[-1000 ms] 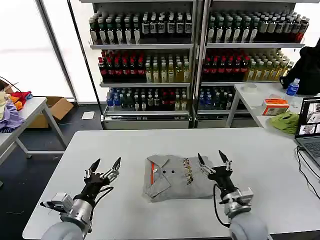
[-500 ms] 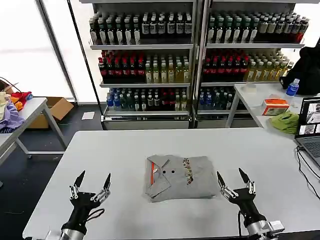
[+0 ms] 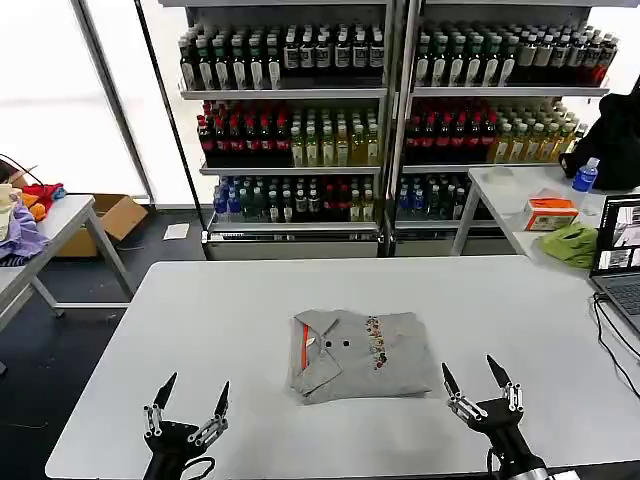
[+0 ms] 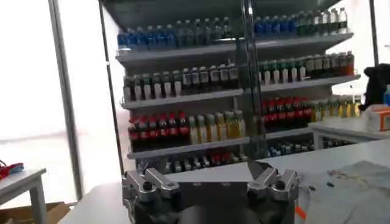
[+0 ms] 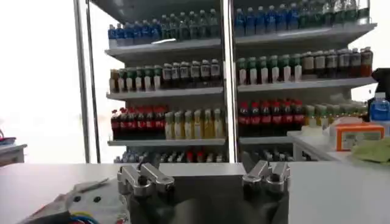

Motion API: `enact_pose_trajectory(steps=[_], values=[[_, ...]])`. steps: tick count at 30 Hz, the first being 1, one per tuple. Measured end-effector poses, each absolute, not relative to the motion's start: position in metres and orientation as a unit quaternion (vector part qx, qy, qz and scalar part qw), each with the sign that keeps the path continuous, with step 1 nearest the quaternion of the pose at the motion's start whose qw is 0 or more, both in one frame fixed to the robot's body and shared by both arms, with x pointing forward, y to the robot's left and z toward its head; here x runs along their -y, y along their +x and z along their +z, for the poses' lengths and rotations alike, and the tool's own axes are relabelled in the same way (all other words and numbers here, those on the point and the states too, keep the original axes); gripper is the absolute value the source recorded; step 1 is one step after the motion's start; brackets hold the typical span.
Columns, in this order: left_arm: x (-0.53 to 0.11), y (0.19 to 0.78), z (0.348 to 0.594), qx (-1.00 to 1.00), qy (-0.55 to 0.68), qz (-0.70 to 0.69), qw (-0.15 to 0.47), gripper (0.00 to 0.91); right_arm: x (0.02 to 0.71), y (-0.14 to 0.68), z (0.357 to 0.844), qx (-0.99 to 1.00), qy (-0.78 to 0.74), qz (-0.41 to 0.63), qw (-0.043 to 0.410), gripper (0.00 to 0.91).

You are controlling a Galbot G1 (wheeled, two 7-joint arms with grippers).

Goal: Fold and organize the clothes.

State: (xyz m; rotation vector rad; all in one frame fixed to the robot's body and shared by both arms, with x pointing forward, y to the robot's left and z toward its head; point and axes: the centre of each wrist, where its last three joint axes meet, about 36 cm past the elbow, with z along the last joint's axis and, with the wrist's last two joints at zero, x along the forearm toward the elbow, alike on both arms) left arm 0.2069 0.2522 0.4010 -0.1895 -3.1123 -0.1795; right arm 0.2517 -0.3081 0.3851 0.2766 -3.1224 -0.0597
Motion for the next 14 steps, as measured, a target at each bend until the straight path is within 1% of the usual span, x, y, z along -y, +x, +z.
enact_pose_trajectory(steps=[14], values=[[-0.2534, 0.1972, 0.4047, 0.996, -0.059, -0.064, 0.002, 0.907, 0.3094, 0.2435, 0.3838, 0.996, 0.088, -0.018, 0.002, 0.907]])
